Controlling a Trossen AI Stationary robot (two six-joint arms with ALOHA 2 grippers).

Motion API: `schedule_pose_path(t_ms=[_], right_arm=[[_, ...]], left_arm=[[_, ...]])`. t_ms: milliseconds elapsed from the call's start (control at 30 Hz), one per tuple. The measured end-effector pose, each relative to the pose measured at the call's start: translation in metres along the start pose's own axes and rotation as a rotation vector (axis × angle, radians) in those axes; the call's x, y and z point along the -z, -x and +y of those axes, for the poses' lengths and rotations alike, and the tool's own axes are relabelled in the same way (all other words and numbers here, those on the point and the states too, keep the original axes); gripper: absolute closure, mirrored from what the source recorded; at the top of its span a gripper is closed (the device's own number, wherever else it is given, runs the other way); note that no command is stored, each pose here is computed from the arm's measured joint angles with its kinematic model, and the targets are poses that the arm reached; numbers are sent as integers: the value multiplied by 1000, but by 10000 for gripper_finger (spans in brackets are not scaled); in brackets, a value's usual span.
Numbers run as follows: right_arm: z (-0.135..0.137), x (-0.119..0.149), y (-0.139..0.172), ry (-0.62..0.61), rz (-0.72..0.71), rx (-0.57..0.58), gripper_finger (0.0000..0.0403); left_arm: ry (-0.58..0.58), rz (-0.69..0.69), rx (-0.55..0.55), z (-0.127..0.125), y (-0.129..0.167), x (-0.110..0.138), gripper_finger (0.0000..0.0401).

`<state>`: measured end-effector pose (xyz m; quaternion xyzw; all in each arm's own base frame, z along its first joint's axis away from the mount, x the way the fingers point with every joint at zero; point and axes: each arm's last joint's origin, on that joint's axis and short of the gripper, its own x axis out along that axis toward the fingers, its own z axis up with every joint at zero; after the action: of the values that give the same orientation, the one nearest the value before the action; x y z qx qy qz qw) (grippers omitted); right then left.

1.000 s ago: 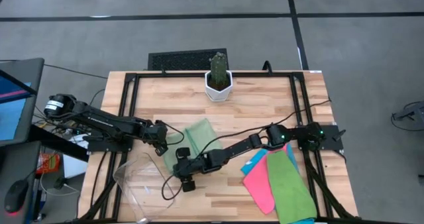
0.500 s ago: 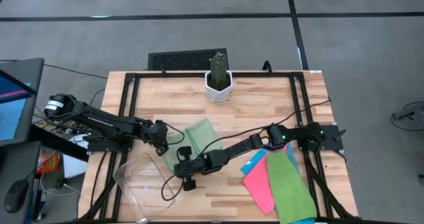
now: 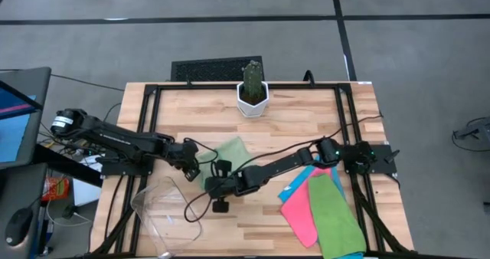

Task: Fold microfiber towels
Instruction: Fold the light green microfiber cloth

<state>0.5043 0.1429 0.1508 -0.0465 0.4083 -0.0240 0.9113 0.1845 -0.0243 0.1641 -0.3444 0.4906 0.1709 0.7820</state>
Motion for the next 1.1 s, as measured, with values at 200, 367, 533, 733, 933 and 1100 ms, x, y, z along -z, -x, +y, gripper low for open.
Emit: schedule_pose_path(t_ms=[200, 367, 533, 733, 933, 1100], right_arm=[[-7, 0, 12, -59, 65, 43, 395], [-8, 3, 24, -94, 130, 85, 391], [-9, 1, 40, -92, 153, 114, 395], [-11, -1, 51, -143, 171, 129, 392], [-7, 4, 53, -186, 205, 152, 391], [-7, 12, 56, -209, 270, 195, 391]], left_arm=[[-28, -66, 11, -11, 10, -10, 399], [-24, -70, 14, -12, 11, -12, 399], [11, -65, 26, -9, 11, -16, 399], [70, -38, 64, -5, 11, -22, 399], [112, -70, 132, -7, 12, -30, 399], [133, -116, 174, -8, 14, -38, 399]])
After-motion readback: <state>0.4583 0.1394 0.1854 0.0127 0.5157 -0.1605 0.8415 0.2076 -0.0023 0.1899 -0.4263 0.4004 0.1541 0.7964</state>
